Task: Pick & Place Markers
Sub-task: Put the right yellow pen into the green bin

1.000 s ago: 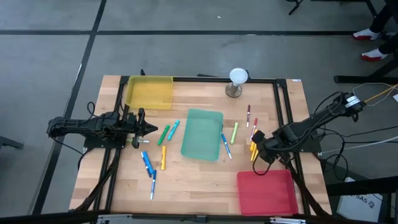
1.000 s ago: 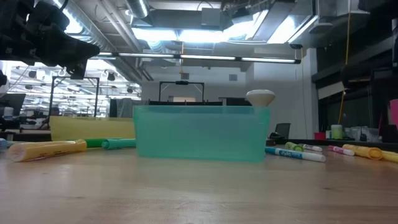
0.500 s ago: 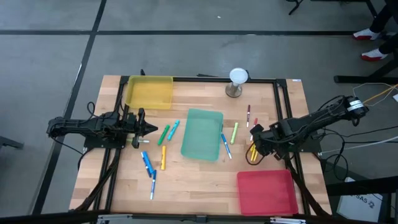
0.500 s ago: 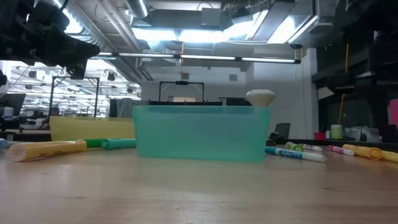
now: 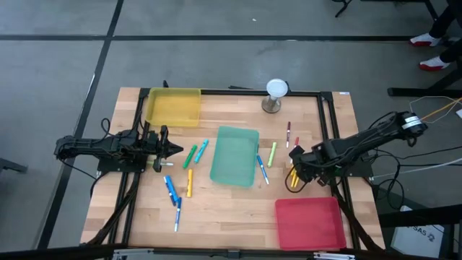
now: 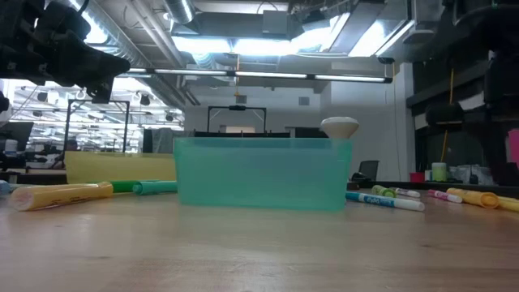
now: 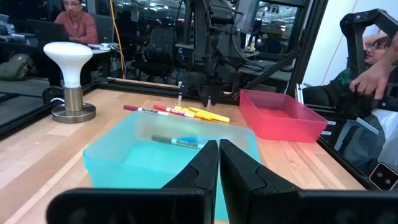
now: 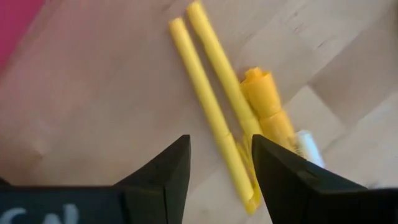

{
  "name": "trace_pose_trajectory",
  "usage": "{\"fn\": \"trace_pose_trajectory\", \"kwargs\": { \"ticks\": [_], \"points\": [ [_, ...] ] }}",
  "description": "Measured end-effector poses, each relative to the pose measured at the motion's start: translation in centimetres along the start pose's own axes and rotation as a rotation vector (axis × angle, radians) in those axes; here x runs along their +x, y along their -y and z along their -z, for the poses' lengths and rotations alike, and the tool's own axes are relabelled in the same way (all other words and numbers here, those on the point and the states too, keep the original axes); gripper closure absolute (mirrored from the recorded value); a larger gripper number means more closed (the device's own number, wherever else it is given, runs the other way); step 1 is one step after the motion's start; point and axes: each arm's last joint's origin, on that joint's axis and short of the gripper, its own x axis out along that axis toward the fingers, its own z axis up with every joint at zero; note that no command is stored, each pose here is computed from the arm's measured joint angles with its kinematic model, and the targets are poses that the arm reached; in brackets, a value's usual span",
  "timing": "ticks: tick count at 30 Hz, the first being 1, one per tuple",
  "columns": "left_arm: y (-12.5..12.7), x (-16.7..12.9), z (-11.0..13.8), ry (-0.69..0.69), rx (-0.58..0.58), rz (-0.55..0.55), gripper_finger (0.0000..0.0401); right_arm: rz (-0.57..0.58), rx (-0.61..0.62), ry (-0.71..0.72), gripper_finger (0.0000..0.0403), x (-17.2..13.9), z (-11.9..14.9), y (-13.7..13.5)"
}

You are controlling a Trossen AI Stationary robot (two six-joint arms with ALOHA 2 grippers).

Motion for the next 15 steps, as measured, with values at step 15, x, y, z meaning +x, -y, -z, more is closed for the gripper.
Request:
{"fn": "trace_pose_trajectory", "kwargs": {
  "ticks": [15],
  "points": [
    [0.0,0.0,0.0,0.0,0.0,0.0,0.0393,-0.044,-0.058,-0.003,0.0233,0.79,-0.13,-0.06]
  ]
}}
